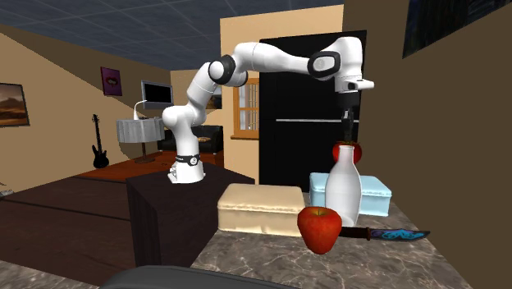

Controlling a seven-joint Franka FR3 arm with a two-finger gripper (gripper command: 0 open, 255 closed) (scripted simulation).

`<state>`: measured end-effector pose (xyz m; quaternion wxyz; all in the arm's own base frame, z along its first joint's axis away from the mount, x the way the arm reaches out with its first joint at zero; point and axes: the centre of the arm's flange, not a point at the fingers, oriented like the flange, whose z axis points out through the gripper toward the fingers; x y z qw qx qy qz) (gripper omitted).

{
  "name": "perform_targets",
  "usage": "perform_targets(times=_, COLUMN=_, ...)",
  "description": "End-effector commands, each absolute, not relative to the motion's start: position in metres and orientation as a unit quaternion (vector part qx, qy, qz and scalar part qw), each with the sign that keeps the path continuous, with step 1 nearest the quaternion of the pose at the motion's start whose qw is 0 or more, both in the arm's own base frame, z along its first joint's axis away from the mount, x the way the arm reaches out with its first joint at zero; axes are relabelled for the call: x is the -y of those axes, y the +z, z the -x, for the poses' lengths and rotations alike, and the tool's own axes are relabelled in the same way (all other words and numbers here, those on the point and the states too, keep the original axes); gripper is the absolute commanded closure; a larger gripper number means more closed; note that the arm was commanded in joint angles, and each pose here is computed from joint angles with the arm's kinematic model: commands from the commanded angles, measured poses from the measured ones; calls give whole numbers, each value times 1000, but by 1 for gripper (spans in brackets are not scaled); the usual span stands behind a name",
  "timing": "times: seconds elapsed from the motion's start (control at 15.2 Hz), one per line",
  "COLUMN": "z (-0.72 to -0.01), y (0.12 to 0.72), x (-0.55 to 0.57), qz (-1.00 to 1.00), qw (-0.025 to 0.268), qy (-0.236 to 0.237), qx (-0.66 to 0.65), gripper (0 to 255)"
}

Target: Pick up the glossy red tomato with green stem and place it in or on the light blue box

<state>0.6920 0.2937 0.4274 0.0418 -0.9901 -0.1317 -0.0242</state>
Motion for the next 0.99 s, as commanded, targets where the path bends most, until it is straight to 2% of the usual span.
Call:
perform_targets(times=0.0, z=-691, y=417, x=-293, qz=990, qw=42, qy=-25, qx=132, gripper=255)
perform_targets(times=0.53, z=-691, y=370, x=-293, qz=990, qw=42, qy=-25, qx=132, gripper=255)
perform_targets(times=0.92, z=-691, y=370, x=-293, qz=990, qw=42, qy=-25, qx=132, gripper=255)
